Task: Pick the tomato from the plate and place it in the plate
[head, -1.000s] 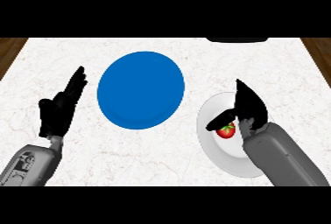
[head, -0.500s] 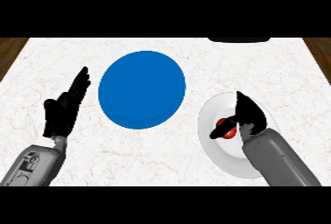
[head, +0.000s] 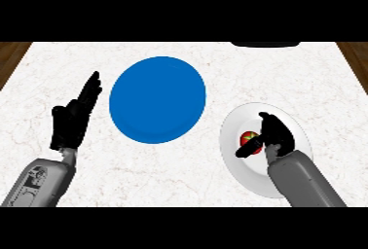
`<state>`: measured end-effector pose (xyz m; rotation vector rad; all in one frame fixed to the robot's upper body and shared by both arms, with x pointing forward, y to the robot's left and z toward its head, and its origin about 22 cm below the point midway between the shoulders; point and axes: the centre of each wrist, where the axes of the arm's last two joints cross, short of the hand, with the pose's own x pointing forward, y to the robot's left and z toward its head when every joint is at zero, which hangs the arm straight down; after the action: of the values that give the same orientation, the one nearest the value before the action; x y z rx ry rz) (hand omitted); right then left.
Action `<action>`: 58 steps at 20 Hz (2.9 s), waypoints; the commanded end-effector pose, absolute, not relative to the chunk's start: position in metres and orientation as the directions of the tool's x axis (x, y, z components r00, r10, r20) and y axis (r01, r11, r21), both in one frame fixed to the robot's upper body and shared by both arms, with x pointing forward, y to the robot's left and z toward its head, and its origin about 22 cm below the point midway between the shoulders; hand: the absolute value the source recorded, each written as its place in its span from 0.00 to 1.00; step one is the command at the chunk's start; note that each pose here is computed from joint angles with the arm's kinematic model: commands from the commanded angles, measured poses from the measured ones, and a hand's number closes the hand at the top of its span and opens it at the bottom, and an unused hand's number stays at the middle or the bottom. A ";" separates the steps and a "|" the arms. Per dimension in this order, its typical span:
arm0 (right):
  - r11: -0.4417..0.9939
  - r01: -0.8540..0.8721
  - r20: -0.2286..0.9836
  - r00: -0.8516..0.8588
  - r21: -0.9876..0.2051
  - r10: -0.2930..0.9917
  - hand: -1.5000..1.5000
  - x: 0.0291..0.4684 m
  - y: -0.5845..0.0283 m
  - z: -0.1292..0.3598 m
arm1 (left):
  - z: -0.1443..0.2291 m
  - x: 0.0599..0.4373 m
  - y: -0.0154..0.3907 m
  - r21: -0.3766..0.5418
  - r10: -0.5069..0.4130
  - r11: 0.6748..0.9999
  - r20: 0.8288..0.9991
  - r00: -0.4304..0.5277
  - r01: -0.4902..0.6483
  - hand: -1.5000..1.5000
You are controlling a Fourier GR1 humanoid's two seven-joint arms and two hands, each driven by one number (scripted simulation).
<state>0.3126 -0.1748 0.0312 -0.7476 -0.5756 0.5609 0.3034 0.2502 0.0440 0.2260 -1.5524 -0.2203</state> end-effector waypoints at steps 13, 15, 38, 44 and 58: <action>0.354 -0.317 0.173 0.480 -0.880 0.860 1.00 0.300 -0.193 0.022 | 0.042 0.289 0.271 0.269 -0.269 0.963 0.963 0.002 0.010 0.50; 0.246 -0.358 0.138 0.303 -0.900 0.943 1.00 0.282 -0.197 0.022 | 0.038 0.299 0.254 0.295 -0.294 0.956 0.956 0.007 -0.005 0.50; 0.520 0.172 0.473 -0.251 -0.837 0.845 1.00 0.294 -0.104 0.174 | 0.029 0.305 0.250 0.288 -0.288 0.958 0.958 0.008 0.013 0.50; 0.574 0.078 0.544 -0.238 -0.815 0.805 1.00 0.333 -0.065 0.147 | 0.036 0.303 0.251 0.261 -0.261 0.965 0.965 -0.005 0.005 0.50; 0.349 -0.002 0.346 -0.119 -0.937 0.930 1.00 0.388 -0.014 0.089 | 0.045 0.325 0.233 0.270 -0.268 0.961 0.963 -0.033 0.060 0.50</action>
<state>0.3787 -0.0140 0.1102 -0.8337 -1.5428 0.9715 0.3172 0.2440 0.0464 0.1858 -1.5778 -0.2571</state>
